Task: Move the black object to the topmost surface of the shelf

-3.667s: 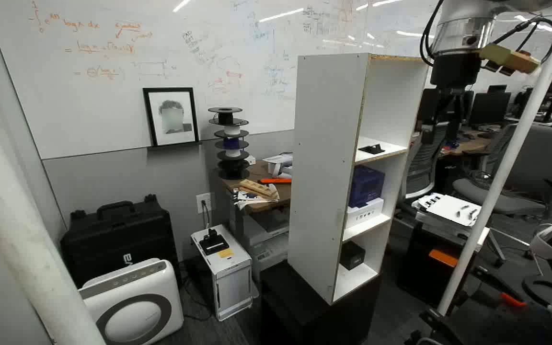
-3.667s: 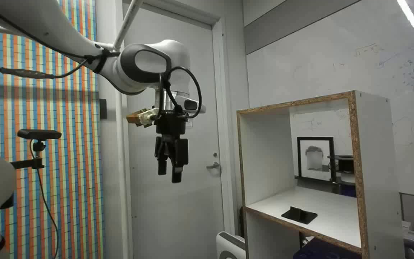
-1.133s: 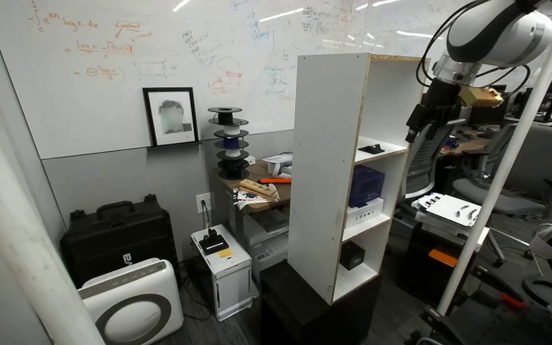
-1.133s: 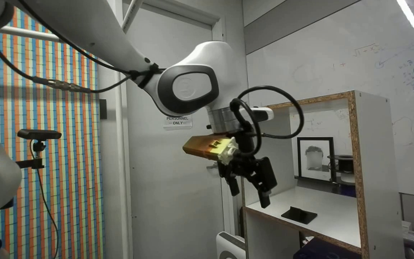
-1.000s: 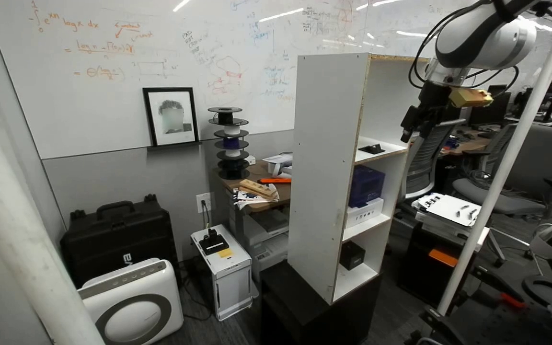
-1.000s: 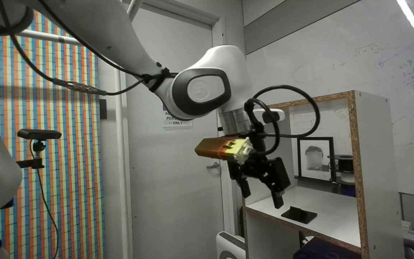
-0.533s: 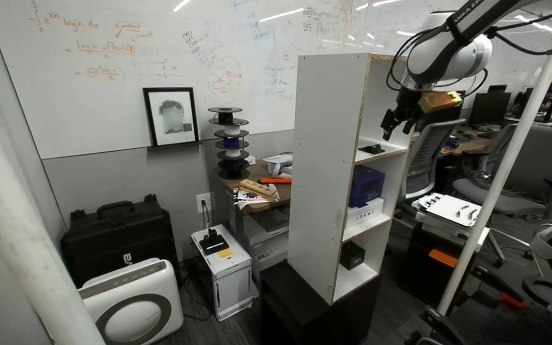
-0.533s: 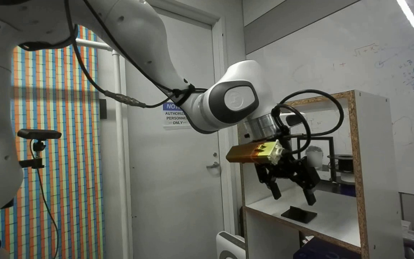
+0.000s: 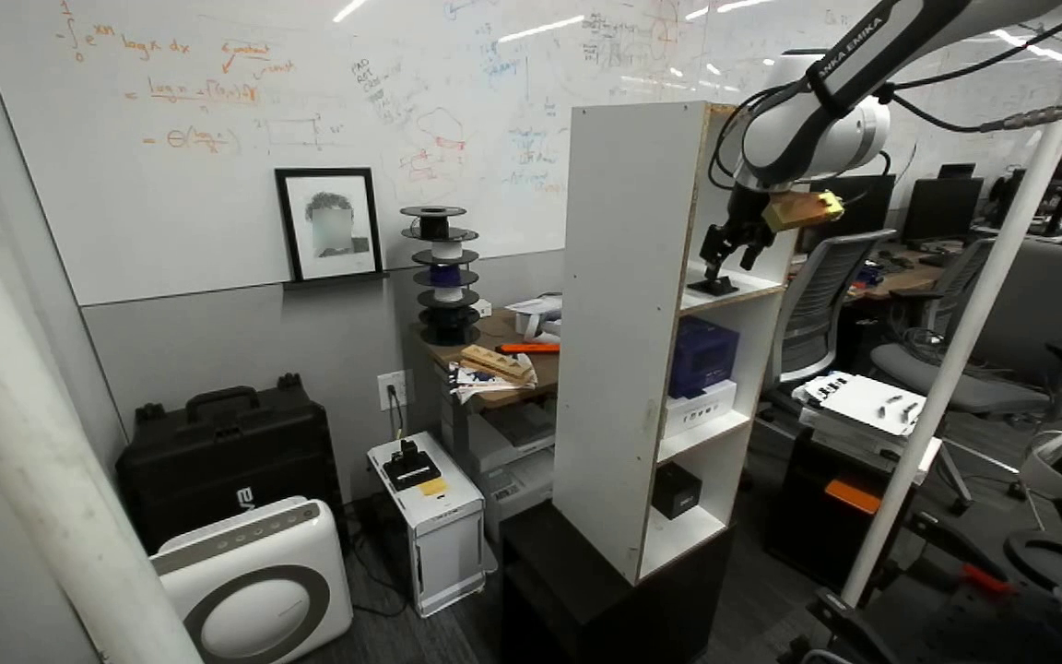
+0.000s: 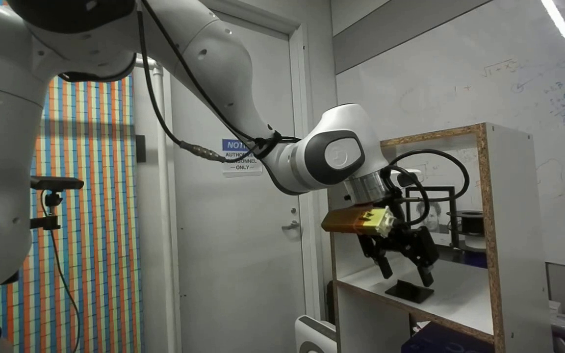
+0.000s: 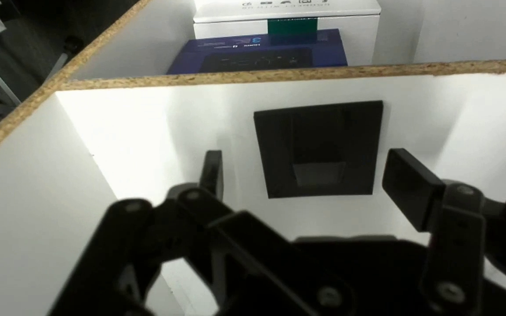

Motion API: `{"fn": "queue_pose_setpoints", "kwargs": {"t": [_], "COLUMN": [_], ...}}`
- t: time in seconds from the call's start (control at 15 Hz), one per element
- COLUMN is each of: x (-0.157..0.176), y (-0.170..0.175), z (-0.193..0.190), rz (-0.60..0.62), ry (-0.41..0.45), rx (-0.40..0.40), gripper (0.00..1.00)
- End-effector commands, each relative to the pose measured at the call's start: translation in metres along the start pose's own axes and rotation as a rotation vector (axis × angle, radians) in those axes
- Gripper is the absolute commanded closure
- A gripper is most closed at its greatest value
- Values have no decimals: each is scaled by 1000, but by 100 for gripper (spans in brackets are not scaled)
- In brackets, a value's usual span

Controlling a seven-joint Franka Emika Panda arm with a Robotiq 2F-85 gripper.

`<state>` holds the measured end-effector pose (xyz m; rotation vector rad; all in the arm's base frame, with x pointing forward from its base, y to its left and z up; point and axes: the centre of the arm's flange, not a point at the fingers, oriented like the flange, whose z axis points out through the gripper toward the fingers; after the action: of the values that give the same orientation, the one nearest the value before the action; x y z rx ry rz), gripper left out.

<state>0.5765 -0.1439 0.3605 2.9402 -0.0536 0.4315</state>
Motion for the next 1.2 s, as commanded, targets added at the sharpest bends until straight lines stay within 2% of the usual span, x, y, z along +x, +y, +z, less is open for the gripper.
{"fn": "queue_pose_setpoints", "kwargs": {"t": [0.0,0.27,0.4,0.47,0.53,0.87,1.13], "x": [19,12,6,4,1,-14,-52], "y": [-3,-5,-5,-6,-5,-7,-9], "z": [5,7,11,12,14,-4,-32], "rz": [13,40,65,78,89,115,128], "ry": [21,25,29,32,33,27,6], "rx": [11,43,65,77,90,141,145], "gripper": [40,73,86,89,85,84,85]}}
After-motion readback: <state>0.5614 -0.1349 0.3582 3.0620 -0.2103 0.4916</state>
